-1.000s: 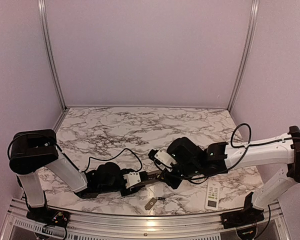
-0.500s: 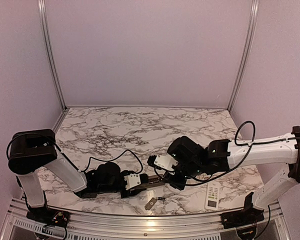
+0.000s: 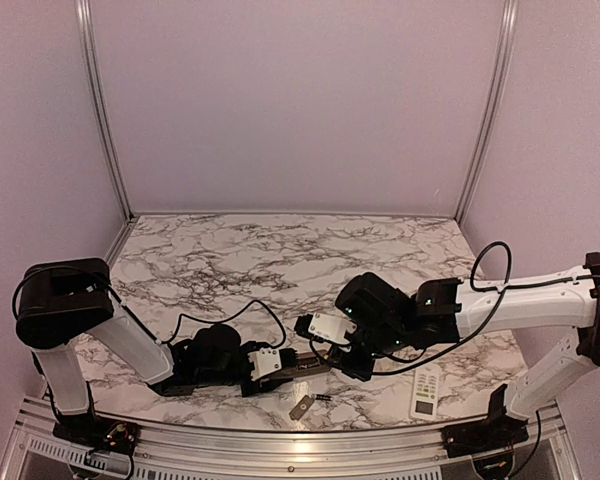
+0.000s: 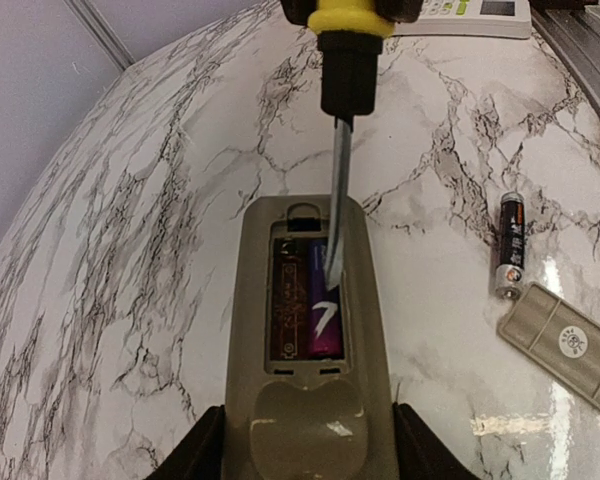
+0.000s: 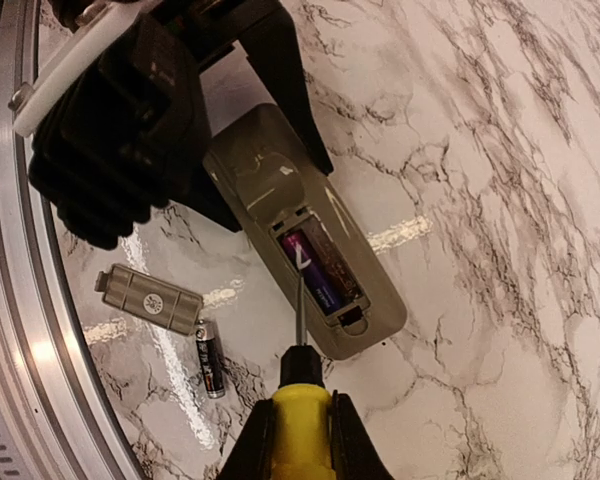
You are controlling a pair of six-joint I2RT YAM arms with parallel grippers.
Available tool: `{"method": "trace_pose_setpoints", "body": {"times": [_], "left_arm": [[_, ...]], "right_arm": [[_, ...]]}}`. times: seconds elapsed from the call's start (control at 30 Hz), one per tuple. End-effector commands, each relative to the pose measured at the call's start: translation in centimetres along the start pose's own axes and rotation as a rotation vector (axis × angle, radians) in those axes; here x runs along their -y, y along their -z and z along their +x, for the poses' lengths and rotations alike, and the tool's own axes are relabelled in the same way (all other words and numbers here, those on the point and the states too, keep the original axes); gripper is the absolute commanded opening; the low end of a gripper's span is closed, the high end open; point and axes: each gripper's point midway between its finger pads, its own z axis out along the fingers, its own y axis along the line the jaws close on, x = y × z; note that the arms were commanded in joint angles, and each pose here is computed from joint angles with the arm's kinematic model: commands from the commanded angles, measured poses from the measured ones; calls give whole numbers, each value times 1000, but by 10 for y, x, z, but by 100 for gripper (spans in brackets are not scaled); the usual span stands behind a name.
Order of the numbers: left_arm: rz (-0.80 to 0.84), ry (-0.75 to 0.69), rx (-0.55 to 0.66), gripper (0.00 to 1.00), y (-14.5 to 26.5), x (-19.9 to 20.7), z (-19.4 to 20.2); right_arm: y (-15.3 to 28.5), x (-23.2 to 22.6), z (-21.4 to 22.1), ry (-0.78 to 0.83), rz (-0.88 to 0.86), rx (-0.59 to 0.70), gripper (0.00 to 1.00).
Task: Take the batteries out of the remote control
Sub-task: Remove the battery from the remote control without the battery cover.
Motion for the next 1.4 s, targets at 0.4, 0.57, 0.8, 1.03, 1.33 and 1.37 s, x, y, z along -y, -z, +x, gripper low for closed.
{"method": "trace_pose_setpoints", "body": {"times": [0.4, 0.57, 0.8, 1.03, 1.33, 1.37], "left_arm": [[39, -11, -23, 0, 1, 8, 4], [46, -10, -19, 0, 1, 9, 3], [49, -8, -19, 0, 0, 9, 3], [47, -7, -20, 0, 0, 9, 4], [60, -6, -18, 0, 0, 10, 4], [62, -8, -17, 0, 0, 11, 3]], "right_arm": [[-14, -13, 5, 30, -60, -14, 0], [-20, -13, 9, 28, -59, -33, 0], [-20, -12, 7, 26, -55, -31, 0], [-9, -12, -3, 32, -58, 4, 0], [8, -6, -12, 56, -35, 8, 0], [8, -6, -12, 58, -35, 4, 0]]}}
